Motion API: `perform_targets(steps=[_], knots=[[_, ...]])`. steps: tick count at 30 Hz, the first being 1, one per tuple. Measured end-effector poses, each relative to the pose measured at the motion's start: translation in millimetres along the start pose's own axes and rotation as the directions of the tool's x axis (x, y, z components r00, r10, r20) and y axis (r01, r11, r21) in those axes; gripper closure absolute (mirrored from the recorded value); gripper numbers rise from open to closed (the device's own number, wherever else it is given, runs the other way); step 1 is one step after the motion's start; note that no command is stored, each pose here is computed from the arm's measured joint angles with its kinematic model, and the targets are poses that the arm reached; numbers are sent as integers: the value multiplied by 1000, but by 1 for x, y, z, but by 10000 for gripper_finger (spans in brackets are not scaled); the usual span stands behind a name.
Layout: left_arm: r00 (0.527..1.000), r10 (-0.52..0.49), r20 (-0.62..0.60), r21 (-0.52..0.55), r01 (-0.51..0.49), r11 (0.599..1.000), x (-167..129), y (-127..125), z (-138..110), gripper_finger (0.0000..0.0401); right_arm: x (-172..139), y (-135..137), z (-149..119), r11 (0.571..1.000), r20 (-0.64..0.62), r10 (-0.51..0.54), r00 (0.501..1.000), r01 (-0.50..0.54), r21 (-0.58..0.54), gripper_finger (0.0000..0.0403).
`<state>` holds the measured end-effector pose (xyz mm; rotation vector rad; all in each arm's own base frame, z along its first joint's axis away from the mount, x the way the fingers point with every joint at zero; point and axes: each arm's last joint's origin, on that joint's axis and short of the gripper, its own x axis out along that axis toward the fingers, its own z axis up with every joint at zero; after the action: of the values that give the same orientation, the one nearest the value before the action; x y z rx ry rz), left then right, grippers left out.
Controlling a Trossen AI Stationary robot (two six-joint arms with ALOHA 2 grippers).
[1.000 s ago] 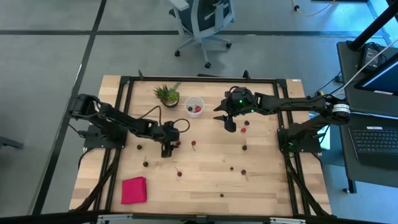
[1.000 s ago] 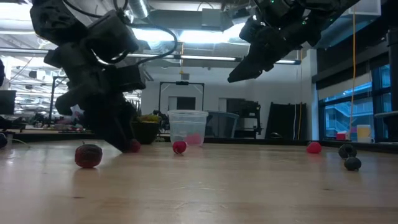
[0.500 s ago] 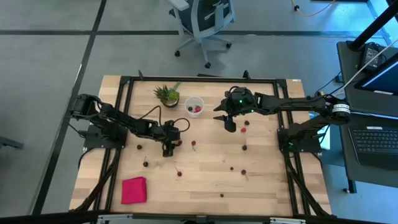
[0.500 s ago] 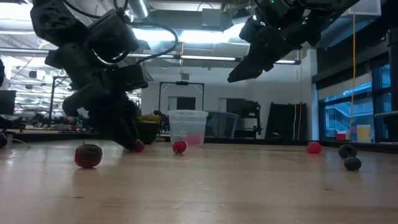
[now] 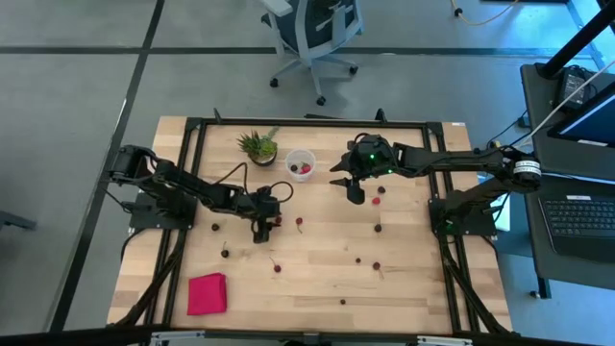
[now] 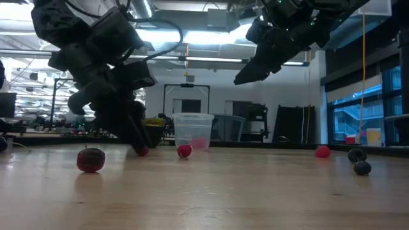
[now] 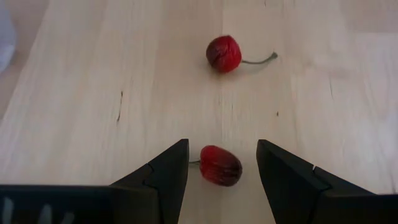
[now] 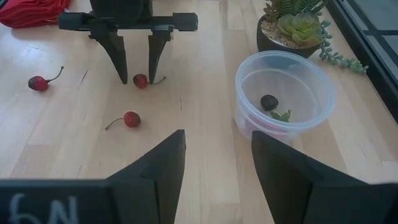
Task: Pick and placing Produce into tupperware
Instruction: Put the red cherry into the transparent container
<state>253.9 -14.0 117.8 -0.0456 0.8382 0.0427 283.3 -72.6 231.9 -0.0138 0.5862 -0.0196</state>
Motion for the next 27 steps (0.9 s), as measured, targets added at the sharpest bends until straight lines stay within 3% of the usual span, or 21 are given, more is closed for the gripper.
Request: perform_targets(steps=[18, 27], knots=[[1000, 4, -11, 1, -4, 1000, 13, 0, -5, 225, 0, 0, -2, 1000, -24, 4, 1000, -4, 6, 217], [999, 7, -42, 3, -7, 1000, 13, 0, -7, 291, 0, 0, -2, 1000, -24, 4, 1000, -4, 9, 217]])
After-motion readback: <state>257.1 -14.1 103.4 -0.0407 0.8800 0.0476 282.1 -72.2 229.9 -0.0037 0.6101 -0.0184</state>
